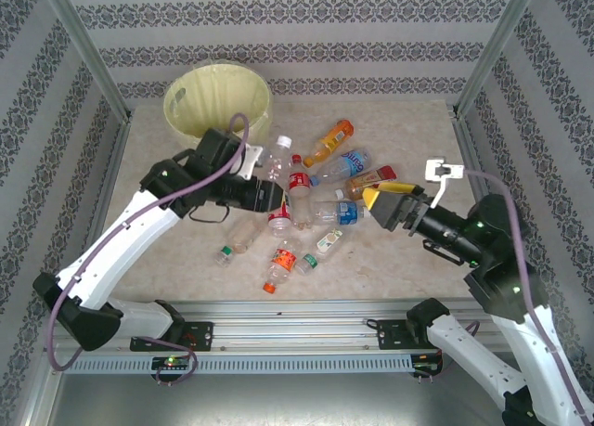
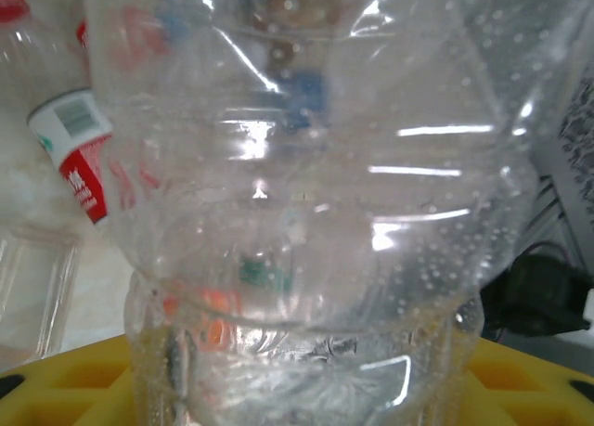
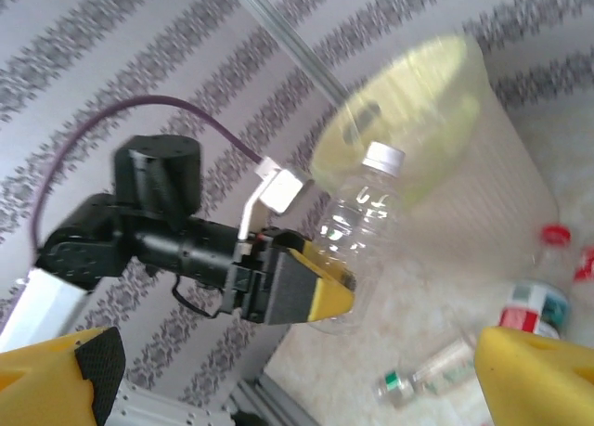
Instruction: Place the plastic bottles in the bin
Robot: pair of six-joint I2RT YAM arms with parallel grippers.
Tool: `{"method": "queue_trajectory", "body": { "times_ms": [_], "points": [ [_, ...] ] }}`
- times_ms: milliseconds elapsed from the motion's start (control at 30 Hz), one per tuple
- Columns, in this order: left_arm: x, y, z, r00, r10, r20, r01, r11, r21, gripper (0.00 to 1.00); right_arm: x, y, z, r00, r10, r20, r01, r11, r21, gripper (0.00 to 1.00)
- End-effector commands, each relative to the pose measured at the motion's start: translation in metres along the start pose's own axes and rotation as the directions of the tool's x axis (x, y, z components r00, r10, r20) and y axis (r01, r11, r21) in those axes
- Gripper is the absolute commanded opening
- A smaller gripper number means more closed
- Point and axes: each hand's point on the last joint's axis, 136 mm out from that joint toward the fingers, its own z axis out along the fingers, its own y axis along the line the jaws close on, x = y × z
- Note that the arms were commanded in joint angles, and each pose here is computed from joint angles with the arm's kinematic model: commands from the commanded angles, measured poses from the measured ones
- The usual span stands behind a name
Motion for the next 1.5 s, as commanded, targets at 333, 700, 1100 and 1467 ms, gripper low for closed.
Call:
{"method": "queue_trajectory", "body": {
  "times_ms": [333, 700, 1100, 1467],
  "points": [
    [-0.121, 0.050, -0.072, 0.962, -0.014, 0.272, 0.065, 0.982, -0.179, 0.58, -0.044, 0.030, -0.010, 0.983, -0.128, 0.132, 0.129, 0.992, -0.004, 0.97],
    [-0.172, 0.133, -0.071, 0.955, 0.042, 0.293, 0.096, 0.891, -0.443, 0.59, -0.038, 0.024, -0.012, 0.986, -0.126, 0.111, 0.124, 0.992, 0.021, 0.97],
    [-0.167, 0.200, -0.023, 0.989, -0.042, 0.144, 0.117, 0.817, -0.565, 0.60, -0.032, 0.020, -0.014, 0.987, -0.123, 0.099, 0.120, 0.992, 0.027, 0.97],
    [-0.154, 0.208, -0.010, 0.991, -0.088, 0.104, 0.132, 0.813, -0.566, 0.72, -0.023, 0.013, -0.013, 0.992, -0.100, 0.071, 0.098, 0.995, 0.038, 0.97]
  ]
}}
